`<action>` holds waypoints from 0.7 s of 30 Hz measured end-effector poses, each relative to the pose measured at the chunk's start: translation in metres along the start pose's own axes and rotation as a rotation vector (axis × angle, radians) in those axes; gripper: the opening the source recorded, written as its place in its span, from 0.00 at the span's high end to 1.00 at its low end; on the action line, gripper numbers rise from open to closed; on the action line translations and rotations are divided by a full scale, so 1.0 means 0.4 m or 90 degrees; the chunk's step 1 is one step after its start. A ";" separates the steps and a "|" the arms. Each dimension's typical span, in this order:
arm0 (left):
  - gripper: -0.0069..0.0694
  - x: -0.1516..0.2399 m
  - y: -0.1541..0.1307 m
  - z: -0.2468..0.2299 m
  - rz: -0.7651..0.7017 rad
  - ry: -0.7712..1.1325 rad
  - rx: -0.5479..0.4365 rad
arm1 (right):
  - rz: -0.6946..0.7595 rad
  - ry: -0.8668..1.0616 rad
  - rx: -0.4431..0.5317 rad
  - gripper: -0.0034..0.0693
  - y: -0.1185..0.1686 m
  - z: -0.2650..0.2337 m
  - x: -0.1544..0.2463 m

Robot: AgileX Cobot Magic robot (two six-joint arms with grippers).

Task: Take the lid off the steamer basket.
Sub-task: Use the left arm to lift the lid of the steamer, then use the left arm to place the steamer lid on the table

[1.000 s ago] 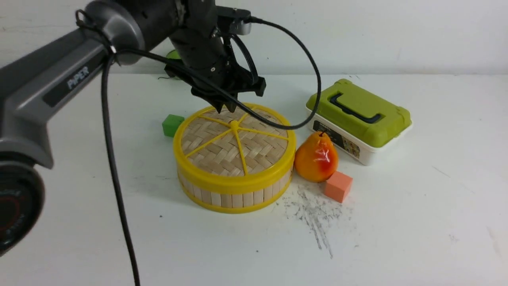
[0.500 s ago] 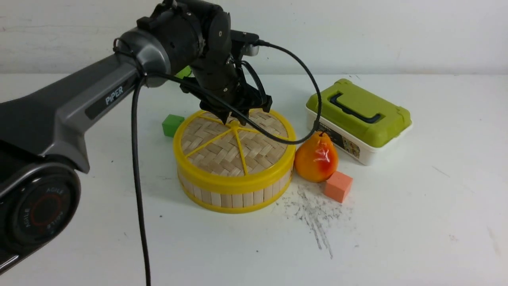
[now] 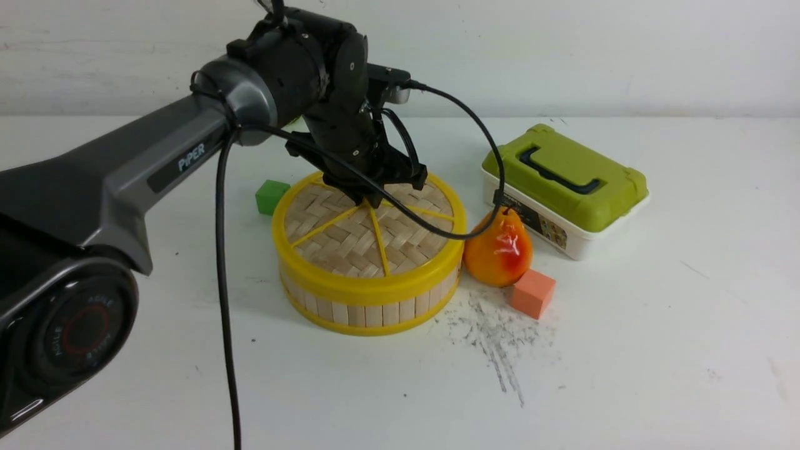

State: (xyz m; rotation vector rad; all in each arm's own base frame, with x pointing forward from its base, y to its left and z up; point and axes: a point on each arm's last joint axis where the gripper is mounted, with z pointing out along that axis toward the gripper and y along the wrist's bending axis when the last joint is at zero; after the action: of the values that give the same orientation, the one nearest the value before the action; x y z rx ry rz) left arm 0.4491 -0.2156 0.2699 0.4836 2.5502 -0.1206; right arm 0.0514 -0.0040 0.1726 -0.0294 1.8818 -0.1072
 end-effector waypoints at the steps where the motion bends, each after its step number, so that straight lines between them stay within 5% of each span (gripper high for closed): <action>1: 0.77 -0.003 0.001 -0.015 0.000 -0.004 0.000 | 0.000 0.000 0.000 0.62 0.000 0.000 0.000; 6: 0.77 -0.034 0.022 -0.162 0.021 -0.067 -0.040 | 0.000 0.000 0.000 0.62 0.000 0.000 0.000; 13: 0.77 -0.046 0.135 -0.482 0.045 -0.219 -0.221 | 0.000 0.000 0.000 0.62 0.000 0.000 0.000; 17: 0.77 -0.012 0.269 -0.570 -0.052 -0.219 -0.296 | 0.000 0.000 0.000 0.62 0.000 0.000 0.000; 21: 0.77 0.035 0.387 -0.557 -0.185 -0.166 -0.286 | 0.000 0.000 0.000 0.62 0.000 0.000 0.000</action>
State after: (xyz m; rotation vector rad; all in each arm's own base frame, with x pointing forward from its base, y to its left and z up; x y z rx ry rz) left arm 0.3848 -0.0268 0.4542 -0.0737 2.2780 0.2653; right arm 0.0514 -0.0040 0.1726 -0.0294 1.8818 -0.1072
